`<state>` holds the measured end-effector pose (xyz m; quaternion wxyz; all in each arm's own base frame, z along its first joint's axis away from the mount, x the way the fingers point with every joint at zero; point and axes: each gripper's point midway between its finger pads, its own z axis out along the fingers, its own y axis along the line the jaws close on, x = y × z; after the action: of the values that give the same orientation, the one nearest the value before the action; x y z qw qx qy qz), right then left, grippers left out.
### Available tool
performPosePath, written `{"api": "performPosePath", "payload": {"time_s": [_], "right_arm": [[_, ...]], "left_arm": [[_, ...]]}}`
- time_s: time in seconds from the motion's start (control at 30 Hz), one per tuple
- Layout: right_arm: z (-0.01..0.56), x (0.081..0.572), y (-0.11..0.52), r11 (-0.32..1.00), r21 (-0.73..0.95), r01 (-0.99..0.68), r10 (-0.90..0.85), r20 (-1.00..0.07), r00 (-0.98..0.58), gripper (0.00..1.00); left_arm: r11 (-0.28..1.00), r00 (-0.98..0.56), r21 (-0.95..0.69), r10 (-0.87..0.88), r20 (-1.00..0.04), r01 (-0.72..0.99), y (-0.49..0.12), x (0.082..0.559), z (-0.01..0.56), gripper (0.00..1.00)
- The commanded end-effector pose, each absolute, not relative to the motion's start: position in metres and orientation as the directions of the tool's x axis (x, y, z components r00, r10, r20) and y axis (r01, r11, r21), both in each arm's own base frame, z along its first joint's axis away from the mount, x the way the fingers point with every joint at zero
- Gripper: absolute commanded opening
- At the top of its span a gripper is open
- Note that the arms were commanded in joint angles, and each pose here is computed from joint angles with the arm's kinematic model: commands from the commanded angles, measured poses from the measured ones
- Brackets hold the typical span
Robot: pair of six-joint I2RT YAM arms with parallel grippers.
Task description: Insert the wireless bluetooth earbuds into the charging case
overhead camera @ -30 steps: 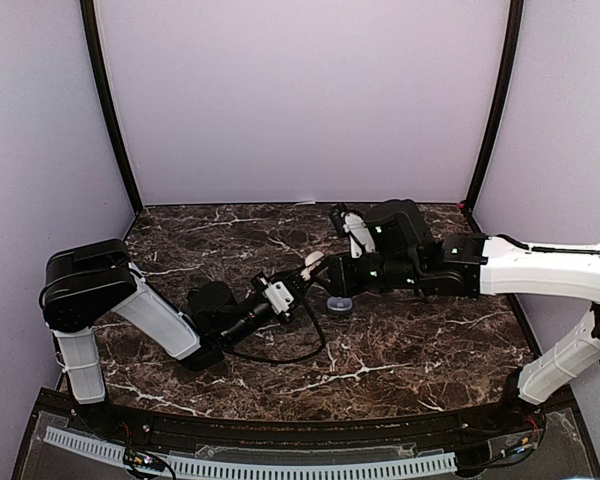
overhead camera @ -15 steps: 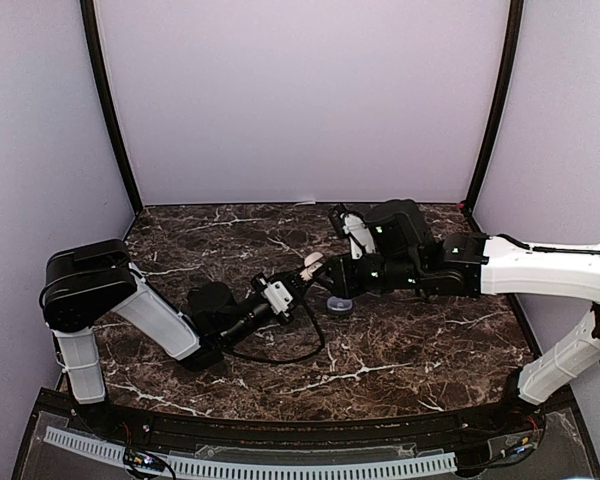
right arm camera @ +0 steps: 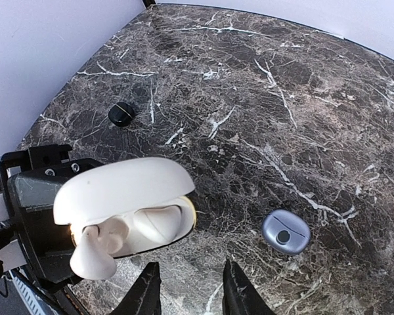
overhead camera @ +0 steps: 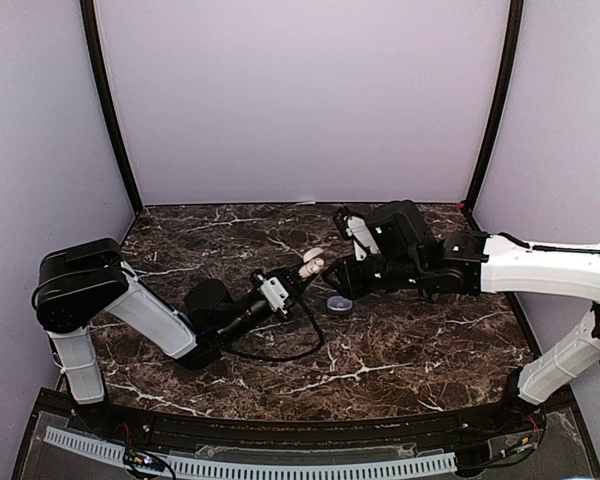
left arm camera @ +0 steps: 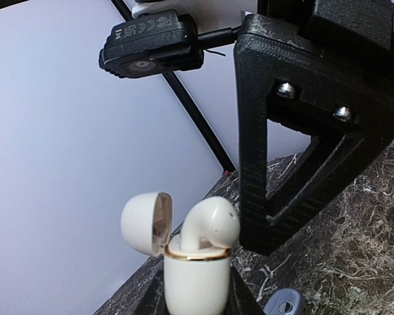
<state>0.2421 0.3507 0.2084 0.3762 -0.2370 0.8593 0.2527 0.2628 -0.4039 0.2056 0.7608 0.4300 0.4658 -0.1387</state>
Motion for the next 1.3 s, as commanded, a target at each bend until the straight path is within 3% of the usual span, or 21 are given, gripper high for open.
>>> {"api": "performPosePath", "payload": {"time_s": [0.0,0.27,0.6,0.93,1.07,1.27], "right_arm": [[0.216,0.247,0.348,0.764,0.245,-0.597,-0.201,-0.789,-0.58,0.32],[0.219,0.241,0.339,0.759,0.241,-0.605,-0.205,-0.793,-0.573,0.32],[0.235,0.212,0.343,0.618,0.3,-0.727,-0.188,-0.841,-0.507,0.31],[0.238,0.22,0.356,0.614,0.289,-0.734,-0.189,-0.849,-0.493,0.45],[0.242,0.221,0.359,0.607,0.283,-0.743,-0.189,-0.856,-0.481,0.59],[0.244,0.226,0.364,0.61,0.272,-0.745,-0.191,-0.861,-0.471,0.72]], "left_arm": [[0.601,0.536,0.5,0.137,-0.833,0.624,-0.399,0.255,0.222,0.0],[0.601,0.513,0.471,0.116,-0.85,0.645,-0.398,0.255,0.221,0.0],[0.607,0.484,0.442,0.106,-0.869,0.66,-0.39,0.253,0.218,0.0],[0.608,0.487,0.452,0.121,-0.865,0.653,-0.389,0.253,0.215,0.0],[0.609,0.489,0.454,0.122,-0.864,0.65,-0.388,0.253,0.215,0.0],[0.607,0.489,0.455,0.123,-0.863,0.651,-0.389,0.253,0.215,0.0]]}}
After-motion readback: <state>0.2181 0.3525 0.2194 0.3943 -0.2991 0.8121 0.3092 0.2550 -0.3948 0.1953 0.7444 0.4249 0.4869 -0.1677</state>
